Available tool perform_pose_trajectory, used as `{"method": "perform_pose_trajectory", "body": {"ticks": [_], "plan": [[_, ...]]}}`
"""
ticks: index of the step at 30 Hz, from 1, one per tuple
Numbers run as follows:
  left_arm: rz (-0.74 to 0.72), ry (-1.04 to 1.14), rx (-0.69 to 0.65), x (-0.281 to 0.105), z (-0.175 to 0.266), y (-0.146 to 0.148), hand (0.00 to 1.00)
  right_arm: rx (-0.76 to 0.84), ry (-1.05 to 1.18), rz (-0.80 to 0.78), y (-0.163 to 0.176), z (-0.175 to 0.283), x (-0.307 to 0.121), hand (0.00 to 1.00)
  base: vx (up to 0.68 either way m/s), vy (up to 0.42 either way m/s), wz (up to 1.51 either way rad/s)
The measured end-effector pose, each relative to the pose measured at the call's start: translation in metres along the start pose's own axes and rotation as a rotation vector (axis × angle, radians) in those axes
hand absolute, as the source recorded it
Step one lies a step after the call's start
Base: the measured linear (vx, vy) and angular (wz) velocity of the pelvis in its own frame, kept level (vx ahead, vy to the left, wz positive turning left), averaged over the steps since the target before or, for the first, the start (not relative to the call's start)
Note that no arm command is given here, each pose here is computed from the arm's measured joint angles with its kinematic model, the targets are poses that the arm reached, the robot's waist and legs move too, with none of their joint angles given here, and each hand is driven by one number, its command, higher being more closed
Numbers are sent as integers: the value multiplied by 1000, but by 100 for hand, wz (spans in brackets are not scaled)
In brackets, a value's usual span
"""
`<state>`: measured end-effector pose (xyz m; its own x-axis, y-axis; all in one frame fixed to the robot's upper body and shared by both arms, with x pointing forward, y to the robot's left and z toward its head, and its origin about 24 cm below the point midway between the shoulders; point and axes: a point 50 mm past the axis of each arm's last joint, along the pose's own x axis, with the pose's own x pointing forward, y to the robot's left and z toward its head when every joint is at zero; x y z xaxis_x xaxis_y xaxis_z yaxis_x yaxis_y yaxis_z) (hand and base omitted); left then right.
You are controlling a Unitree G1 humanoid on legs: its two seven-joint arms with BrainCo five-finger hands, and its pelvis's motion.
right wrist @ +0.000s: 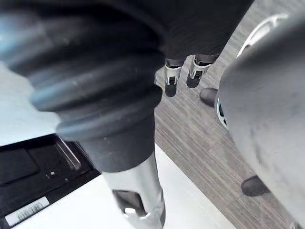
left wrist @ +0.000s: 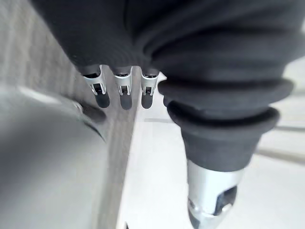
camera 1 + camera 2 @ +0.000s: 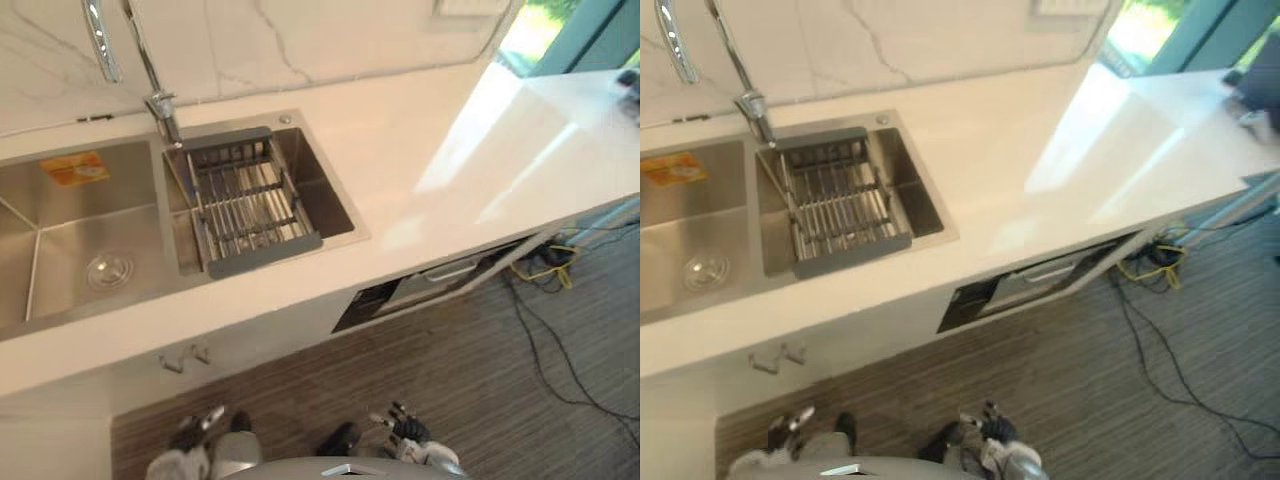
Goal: Walk over to the sink, pick up the cup, carry it to the dishwasher, place the cup inside the dishwasher, then close the dishwasher door
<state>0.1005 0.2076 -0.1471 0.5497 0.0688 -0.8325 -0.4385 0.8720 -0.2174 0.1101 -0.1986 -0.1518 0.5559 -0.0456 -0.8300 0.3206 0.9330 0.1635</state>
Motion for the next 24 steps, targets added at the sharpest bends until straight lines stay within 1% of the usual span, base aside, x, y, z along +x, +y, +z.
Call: {"method": "perform_pose_trajectory", "body": {"ticks": [1, 3, 6, 9, 11, 13, 15, 19, 20, 22, 24], "plan": [[-15, -10, -19, 0, 1, -2, 0, 12, 11, -5, -1, -2, 0, 0, -32, 2, -8], [-46, -11, -99, 0, -2, -6, 0, 52, 57, -38, -4, -10, -1, 0, -64, -37, -1], [-51, 9, -183, -2, -10, -5, 0, 75, 113, -67, -9, -14, -2, 0, -101, -68, 8], [-55, 54, -227, -1, -17, -3, 0, 93, 152, -79, -13, -14, 0, 0, -92, -49, 77], [-86, 56, -231, 3, -11, -8, 0, 102, 164, -112, -25, -13, -3, 0, -65, 34, 118], [-108, 102, -261, 2, -22, -13, 0, 106, 161, -154, -38, -8, -5, 0, -44, 118, 93], [-85, 152, -278, -2, -33, -7, 0, 107, 156, -153, -38, -5, -5, 0, -52, 225, 55], [-54, 150, -264, -4, -29, 4, 0, 138, 176, -124, -26, -8, -2, 0, -82, 175, 14], [-50, 153, -263, -5, -31, 6, 0, 149, 178, -129, -27, -9, -2, 0, 5, 198, -9], [-59, 160, -255, -4, -33, 3, 0, 168, 187, -140, -30, -9, -3, 0, 58, 161, -7], [-84, 176, -219, -2, -35, -6, 0, 180, 153, -182, -46, -5, -7, 0, 128, 212, 42]]}}
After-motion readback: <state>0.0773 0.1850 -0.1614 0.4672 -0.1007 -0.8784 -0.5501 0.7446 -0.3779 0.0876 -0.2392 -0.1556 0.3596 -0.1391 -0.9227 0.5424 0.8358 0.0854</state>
